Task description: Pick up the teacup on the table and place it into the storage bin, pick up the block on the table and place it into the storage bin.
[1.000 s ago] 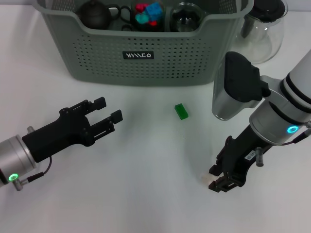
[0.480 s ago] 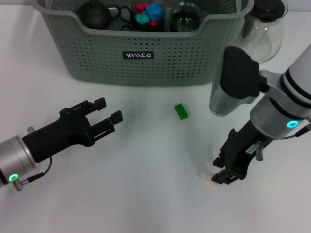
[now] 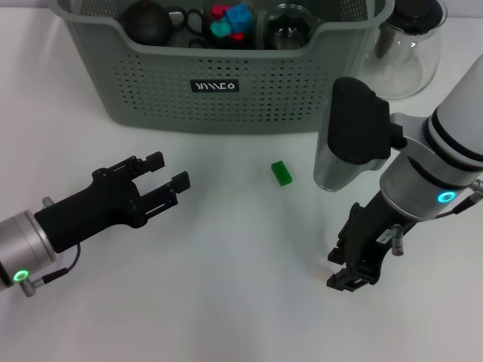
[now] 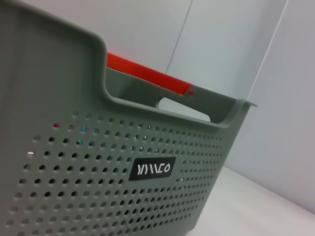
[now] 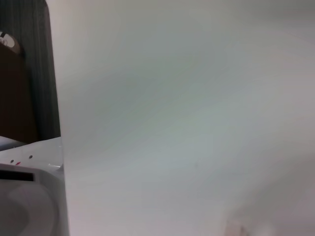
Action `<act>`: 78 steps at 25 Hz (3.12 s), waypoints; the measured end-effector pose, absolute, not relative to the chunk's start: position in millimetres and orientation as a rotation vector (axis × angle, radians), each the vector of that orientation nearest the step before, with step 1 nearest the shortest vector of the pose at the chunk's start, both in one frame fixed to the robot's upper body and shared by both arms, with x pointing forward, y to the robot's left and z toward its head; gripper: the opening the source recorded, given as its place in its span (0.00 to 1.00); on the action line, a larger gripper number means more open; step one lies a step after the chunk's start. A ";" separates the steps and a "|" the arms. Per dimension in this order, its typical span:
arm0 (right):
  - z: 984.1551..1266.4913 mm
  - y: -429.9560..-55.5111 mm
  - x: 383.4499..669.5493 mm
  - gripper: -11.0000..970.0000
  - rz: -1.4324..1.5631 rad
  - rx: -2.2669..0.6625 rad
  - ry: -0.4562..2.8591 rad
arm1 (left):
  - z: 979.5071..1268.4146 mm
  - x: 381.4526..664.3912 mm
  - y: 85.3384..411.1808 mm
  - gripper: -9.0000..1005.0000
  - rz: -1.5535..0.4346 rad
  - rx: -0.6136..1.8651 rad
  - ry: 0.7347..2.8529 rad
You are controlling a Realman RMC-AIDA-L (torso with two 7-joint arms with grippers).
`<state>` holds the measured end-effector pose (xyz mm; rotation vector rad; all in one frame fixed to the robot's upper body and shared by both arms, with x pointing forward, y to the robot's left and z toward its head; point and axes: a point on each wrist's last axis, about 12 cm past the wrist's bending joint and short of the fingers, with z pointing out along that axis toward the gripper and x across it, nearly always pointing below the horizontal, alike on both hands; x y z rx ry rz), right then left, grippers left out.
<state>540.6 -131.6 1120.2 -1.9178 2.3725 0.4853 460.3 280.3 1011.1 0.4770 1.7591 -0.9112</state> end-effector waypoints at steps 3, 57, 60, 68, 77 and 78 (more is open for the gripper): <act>1116.9 -131.3 539.2 0.42 0.479 -1.923 2.385 | 1011.5 461.1 279.8 0.66 -0.912 0.480 1.757; 1270.5 -175.5 593.7 0.19 0.764 -1.105 1.729 | 1010.3 461.7 278.0 0.66 -0.908 0.481 1.757; 1269.1 -152.9 616.9 0.19 0.689 -1.034 1.778 | 1010.2 461.7 277.6 0.66 -0.911 0.484 1.757; 1247.8 -85.6 675.7 0.19 0.420 -0.932 2.036 | 1010.0 461.2 277.7 0.66 -0.911 0.482 1.758; 1214.0 -48.9 705.4 0.19 0.118 -0.927 2.147 | 1009.1 460.4 275.8 0.66 -0.921 0.480 1.758; 1212.7 -47.9 705.6 0.19 0.114 -0.928 2.143 | 1009.1 460.4 275.8 0.66 -0.921 0.481 1.758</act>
